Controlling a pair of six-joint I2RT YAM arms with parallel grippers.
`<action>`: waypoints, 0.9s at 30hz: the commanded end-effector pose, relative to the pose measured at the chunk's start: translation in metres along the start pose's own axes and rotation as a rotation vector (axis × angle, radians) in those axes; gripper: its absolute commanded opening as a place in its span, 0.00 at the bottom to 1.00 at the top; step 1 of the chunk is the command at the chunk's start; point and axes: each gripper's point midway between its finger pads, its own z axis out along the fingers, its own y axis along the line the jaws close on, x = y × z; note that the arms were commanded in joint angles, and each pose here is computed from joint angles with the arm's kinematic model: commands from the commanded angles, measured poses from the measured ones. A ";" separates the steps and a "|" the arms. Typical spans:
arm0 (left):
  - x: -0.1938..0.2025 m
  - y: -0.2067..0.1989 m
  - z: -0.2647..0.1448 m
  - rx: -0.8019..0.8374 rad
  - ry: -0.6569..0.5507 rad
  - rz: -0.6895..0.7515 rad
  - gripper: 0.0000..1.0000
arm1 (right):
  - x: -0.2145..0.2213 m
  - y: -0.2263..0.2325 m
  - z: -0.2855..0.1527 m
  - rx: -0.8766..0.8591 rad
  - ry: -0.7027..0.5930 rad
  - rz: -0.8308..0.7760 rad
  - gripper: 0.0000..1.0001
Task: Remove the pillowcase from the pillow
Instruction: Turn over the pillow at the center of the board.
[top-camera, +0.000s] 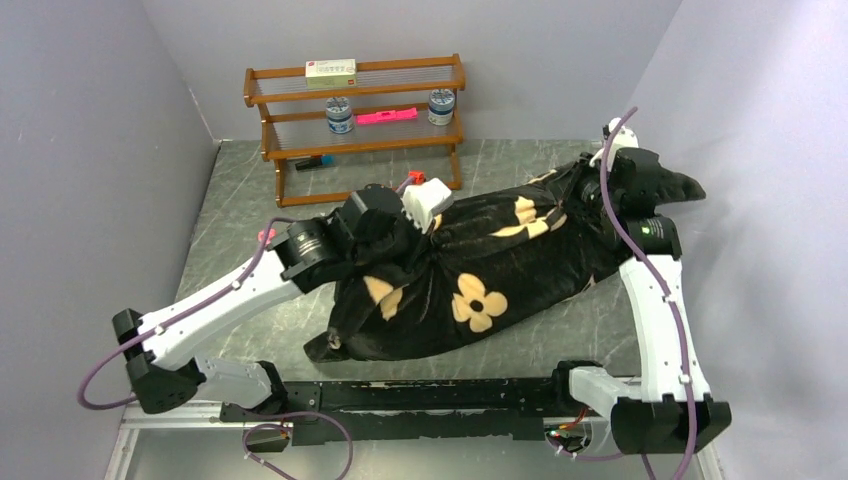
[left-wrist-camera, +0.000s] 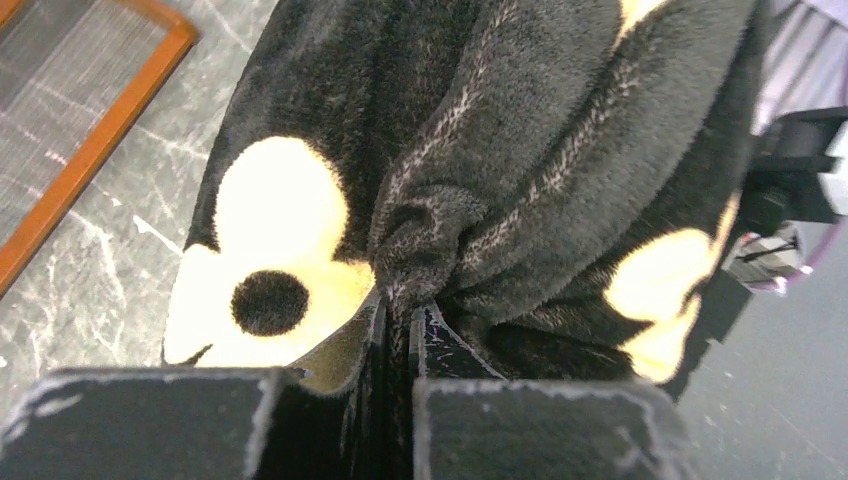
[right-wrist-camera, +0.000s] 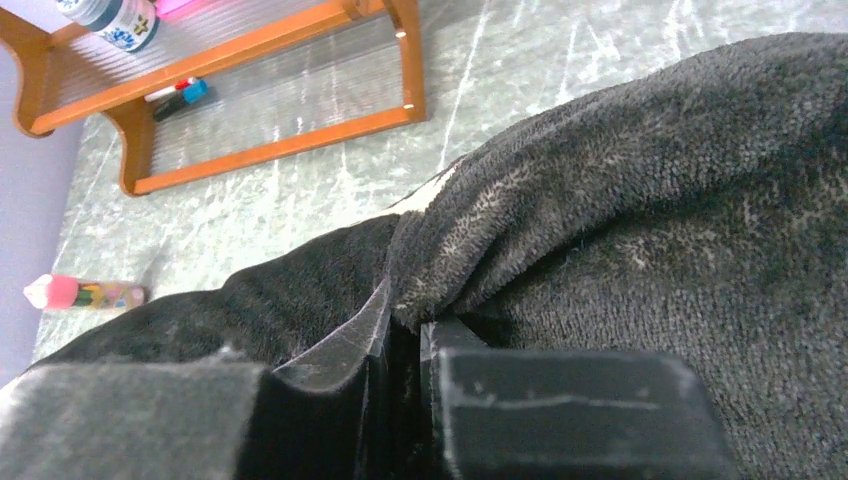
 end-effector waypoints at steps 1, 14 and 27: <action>0.024 0.054 0.037 -0.160 0.092 0.021 0.05 | -0.041 0.025 0.018 -0.146 -0.130 -0.058 0.17; 0.018 0.123 0.069 -0.505 0.151 0.176 0.43 | -0.056 0.036 0.020 -0.202 -0.193 -0.057 0.77; 0.015 0.148 0.020 -0.687 0.043 0.146 0.90 | -0.016 0.021 0.005 -0.165 -0.177 -0.060 0.94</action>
